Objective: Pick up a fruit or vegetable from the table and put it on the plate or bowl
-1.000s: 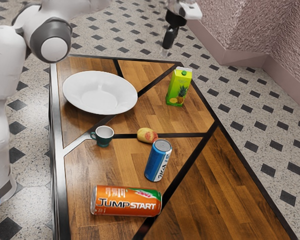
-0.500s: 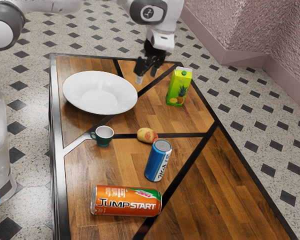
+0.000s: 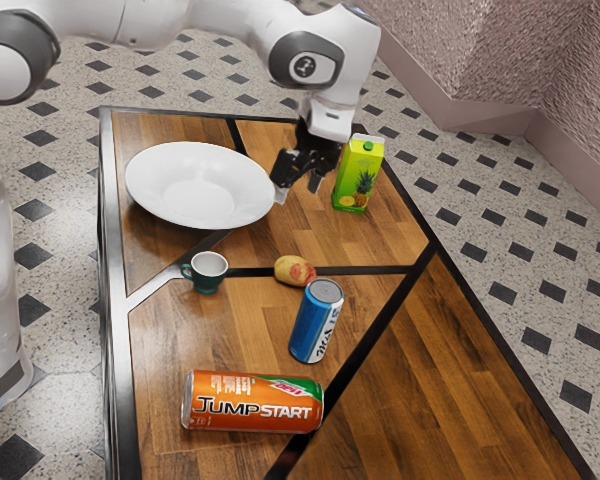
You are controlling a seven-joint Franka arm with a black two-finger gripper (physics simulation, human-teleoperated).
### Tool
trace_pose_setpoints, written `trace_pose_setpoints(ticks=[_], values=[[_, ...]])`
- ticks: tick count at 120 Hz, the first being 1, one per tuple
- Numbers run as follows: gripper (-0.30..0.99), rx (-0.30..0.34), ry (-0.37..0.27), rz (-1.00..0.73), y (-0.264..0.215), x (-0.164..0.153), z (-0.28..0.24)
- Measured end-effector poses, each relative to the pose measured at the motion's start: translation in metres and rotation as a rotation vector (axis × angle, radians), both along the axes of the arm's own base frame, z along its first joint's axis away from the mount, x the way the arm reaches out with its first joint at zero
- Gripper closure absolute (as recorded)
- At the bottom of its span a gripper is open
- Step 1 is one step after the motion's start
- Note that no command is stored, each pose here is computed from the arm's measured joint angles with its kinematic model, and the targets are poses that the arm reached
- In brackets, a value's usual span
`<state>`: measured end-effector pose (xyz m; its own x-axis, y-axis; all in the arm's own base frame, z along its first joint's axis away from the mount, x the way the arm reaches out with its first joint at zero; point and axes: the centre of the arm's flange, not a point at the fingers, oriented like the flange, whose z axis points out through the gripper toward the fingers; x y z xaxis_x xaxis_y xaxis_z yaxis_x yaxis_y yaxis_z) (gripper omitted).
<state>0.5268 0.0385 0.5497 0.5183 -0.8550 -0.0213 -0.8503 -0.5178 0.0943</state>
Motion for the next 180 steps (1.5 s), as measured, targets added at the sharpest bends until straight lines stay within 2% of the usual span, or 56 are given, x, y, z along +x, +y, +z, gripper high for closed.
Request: trace_pose_setpoints(ticks=[15,28,41,60,83,106,148,180], values=[[0.00,0.001,0.000,0.010,-0.013,0.001,-0.001],[0.00,0.007,0.002,0.070,0.001,0.000,-0.001],[0.00,0.008,0.020,0.126,0.011,-0.015,-0.007],[0.00,0.005,0.039,0.100,-0.029,-0.018,-0.017],[0.00,0.000,0.058,0.142,-0.034,-0.019,-0.030],[0.00,0.000,0.076,0.140,-0.060,-0.015,-0.056],[0.00,0.007,0.067,0.174,-0.076,-0.013,-0.075],[0.00,0.012,0.047,0.218,-0.070,-0.012,-0.079]])
